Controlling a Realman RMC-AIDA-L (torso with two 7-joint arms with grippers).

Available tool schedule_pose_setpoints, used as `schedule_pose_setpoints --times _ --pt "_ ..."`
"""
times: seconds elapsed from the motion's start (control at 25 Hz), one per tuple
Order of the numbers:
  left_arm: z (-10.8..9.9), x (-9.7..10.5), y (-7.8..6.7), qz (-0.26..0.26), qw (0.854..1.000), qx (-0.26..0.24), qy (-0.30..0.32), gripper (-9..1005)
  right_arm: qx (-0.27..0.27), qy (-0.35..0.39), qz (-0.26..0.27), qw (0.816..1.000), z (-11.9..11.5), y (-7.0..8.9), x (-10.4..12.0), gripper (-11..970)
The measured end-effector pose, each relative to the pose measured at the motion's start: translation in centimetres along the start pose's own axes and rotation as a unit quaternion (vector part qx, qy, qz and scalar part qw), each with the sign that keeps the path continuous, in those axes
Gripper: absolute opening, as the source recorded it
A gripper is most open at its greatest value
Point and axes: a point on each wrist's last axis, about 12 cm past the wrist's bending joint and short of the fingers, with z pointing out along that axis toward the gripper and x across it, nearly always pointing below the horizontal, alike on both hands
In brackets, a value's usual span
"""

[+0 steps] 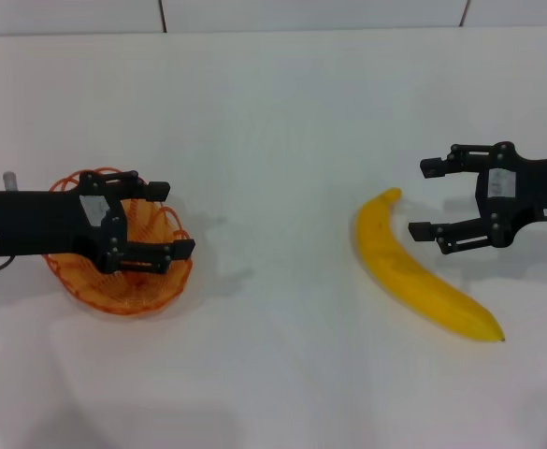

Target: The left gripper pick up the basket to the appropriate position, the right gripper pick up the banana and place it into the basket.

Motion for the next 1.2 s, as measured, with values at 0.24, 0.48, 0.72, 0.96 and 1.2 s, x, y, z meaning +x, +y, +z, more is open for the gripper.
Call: schedule_pose_setpoints --times 0.24,0.48,0.72,0.96,1.2 --pt "0.0 0.0 0.1 0.004 1.000 -0.002 0.002 879 0.001 0.000 0.001 1.000 0.0 0.0 0.0 892" --pt "0.0 -0.1 0.1 0.001 1.000 -0.004 0.000 879 -0.001 -0.001 0.002 1.000 0.2 0.1 0.0 893" --pt "-1.1 -1.7 1.2 -0.039 0.999 -0.032 -0.016 878 0.002 -0.001 0.004 1.000 0.3 0.0 0.1 893" --pt "-3.0 -3.9 3.2 -0.093 0.991 -0.088 0.043 877 0.001 -0.002 0.007 1.000 0.5 -0.1 -0.2 892" --pt "-3.9 -4.4 5.0 -0.117 0.979 -0.129 0.107 877 0.001 -0.003 0.009 1.000 0.6 -0.2 -0.3 893"
